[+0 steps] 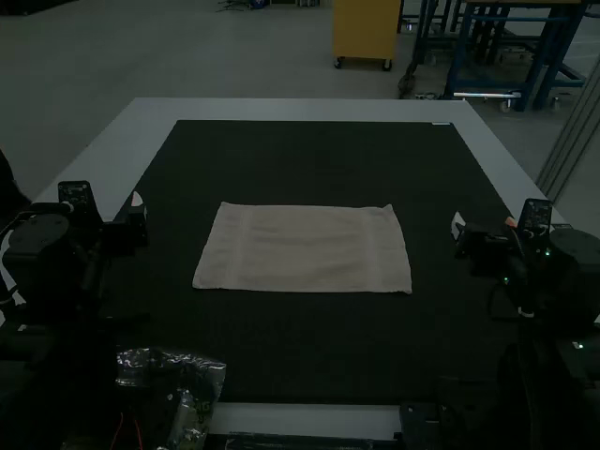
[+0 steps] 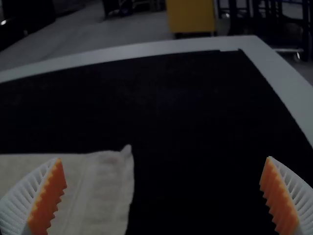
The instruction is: Fold the towel.
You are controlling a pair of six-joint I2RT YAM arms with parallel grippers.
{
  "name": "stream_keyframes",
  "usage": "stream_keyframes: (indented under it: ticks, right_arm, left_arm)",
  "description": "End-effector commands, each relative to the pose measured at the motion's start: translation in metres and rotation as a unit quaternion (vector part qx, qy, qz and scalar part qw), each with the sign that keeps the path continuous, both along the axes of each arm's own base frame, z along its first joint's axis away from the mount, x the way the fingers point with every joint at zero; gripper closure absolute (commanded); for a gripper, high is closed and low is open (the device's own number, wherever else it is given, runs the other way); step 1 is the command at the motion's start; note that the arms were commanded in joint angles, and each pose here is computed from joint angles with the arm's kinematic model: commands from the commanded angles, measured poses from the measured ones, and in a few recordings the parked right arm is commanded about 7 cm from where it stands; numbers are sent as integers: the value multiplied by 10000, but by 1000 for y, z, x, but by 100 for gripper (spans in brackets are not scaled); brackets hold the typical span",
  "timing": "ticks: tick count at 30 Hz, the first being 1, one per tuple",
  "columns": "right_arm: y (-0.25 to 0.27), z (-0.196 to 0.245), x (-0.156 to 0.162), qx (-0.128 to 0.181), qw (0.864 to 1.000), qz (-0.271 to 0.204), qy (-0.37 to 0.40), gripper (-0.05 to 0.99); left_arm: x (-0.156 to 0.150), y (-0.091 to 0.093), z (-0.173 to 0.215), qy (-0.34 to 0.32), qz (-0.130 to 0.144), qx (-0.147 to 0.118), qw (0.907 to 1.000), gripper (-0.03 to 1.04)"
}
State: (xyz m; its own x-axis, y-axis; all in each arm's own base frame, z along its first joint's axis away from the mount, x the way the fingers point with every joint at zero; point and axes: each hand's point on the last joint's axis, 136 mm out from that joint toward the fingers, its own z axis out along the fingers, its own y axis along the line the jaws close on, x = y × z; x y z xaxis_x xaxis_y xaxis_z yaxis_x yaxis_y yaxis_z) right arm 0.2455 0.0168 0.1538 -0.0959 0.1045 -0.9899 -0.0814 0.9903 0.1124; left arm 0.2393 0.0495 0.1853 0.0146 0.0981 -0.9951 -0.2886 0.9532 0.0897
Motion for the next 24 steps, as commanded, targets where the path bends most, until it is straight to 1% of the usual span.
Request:
stream_keyframes:
  ticks: [1, 17, 18, 19, 20, 21, 24]
  right_arm:
    - [-6, -2, 0, -58, 9999, -139, 5, 2]
    - [-5, -2, 0, -58, 9999, -131, 5, 2]
    - [-6, -2, 0, -58, 9999, -139, 5, 2]
    - [-6, -2, 0, -58, 9999, -139, 5, 2]
    - [-5, -2, 0, -58, 9999, -131, 5, 2]
    - [-5, -2, 0, -58, 9999, -131, 5, 2]
    - [-5, 0, 0, -34, 9999, -133, -32, 2]
  left_arm:
    - [0, -1, -1, -16, -10, -48, 10000, 4]
    - [0, -1, -1, -28, -10, -63, 10000, 4]
    - [0, -1, -2, -54, -16, -203, 9998, 4]
    - [0, -1, -5, -64, -25, -467, 9989, 4]
    - [1, -1, -7, -66, -35, -628, 9980, 4]
    - [0, -1, -8, -64, -20, -672, 9977, 4]
    - [0, 0, -6, -87, 2, -613, 9981, 4]
